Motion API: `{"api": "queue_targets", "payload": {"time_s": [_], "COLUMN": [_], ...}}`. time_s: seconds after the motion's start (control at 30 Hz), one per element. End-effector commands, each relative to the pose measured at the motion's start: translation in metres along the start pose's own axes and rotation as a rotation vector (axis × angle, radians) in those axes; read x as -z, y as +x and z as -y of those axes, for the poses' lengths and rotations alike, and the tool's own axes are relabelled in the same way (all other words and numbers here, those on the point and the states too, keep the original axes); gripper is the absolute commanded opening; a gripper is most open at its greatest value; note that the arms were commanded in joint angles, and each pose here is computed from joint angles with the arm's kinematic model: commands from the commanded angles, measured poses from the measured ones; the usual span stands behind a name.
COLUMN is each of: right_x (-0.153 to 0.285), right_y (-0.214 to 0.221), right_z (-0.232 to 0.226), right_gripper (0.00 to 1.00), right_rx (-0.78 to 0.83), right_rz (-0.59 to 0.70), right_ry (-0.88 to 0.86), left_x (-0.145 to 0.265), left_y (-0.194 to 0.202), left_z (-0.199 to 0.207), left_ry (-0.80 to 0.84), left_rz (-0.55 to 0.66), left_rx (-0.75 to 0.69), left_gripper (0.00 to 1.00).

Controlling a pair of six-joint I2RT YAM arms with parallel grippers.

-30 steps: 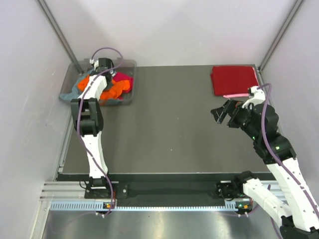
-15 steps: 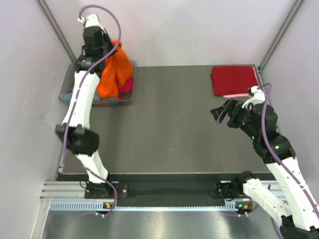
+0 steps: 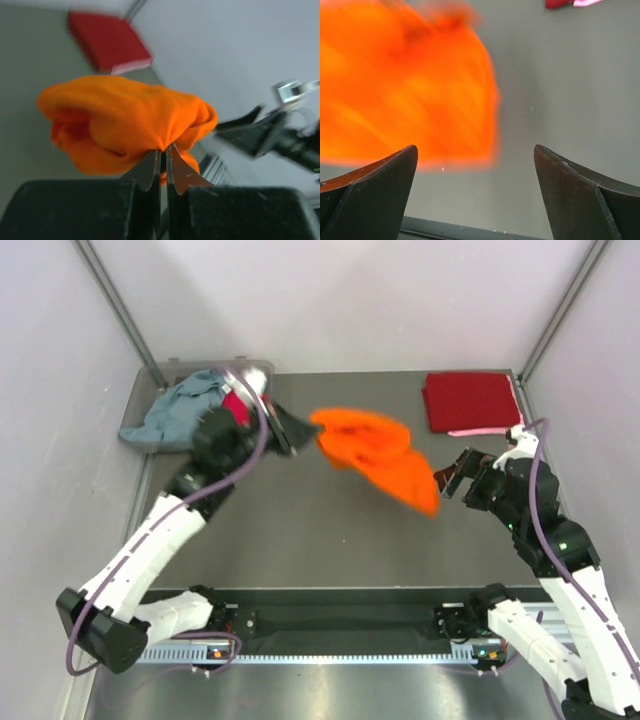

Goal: Fold and stack the t-shirts
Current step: Move the tshirt to the center of the board, then flatten the tshirt out

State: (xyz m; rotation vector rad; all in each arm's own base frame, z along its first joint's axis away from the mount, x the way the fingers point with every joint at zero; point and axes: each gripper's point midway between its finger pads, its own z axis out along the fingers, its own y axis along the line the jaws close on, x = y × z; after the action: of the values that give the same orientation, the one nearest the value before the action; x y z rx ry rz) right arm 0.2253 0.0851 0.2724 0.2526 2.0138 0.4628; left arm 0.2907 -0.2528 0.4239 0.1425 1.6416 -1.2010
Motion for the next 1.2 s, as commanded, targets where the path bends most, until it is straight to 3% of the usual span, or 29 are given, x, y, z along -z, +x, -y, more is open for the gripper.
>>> {"api": "queue_targets", "payload": {"time_s": [0.0,0.13,0.2,0.33,0.47,0.6,0.9,0.97,1.03,1.1,1.13,1.17], "right_x": [0.007,0.0,-0.005,-0.016,-0.029,-0.038,-0.053,-0.06,-0.063,-0.068,-0.07,-0.074], "right_y": [0.016,0.058,0.082,0.122,0.16,0.178,0.22,0.216,0.217,0.213,0.212,0.205], "right_z": [0.01,0.032,0.047,0.068,0.069,0.075,0.086,0.088,0.093,0.097,0.099,0.1], "right_gripper": [1.0,1.0,0.98,0.95,0.78,0.66,0.62,0.62,0.6,0.5,0.4,0.35], "right_rx": [-0.027,-0.078,-0.119,-0.227,-0.311,-0.324,-0.349,-0.33,-0.314,-0.297,-0.275,-0.258], "right_rz": [-0.027,-0.123,-0.181,-0.26,-0.367,-0.404,-0.481,-0.445,-0.43,-0.398,-0.393,-0.361], "right_ry": [0.031,0.096,0.156,0.263,0.263,0.285,0.281,0.278,0.283,0.293,0.297,0.294], "left_x": [0.007,0.048,0.066,0.061,0.024,-0.007,-0.032,-0.031,-0.029,-0.028,-0.027,-0.032], "left_y": [0.125,0.223,0.237,0.225,0.224,0.259,0.35,0.36,0.361,0.357,0.348,0.339], "left_z": [-0.061,-0.121,-0.142,-0.141,-0.126,-0.112,-0.135,-0.145,-0.15,-0.151,-0.154,-0.151], "left_ry": [-0.096,-0.323,-0.458,-0.461,-0.376,-0.302,-0.35,-0.387,-0.411,-0.431,-0.462,-0.464], "left_rz": [-0.219,-0.453,-0.488,-0.481,-0.536,-0.641,-0.872,-0.907,-0.908,-0.896,-0.877,-0.854], "left_rx": [0.196,0.235,0.185,0.05,-0.056,-0.079,-0.063,-0.07,-0.08,-0.092,-0.107,-0.119], "left_gripper": [0.08,0.26,0.34,0.46,0.51,0.55,0.61,0.59,0.44,0.26,0.09,0.02]}}
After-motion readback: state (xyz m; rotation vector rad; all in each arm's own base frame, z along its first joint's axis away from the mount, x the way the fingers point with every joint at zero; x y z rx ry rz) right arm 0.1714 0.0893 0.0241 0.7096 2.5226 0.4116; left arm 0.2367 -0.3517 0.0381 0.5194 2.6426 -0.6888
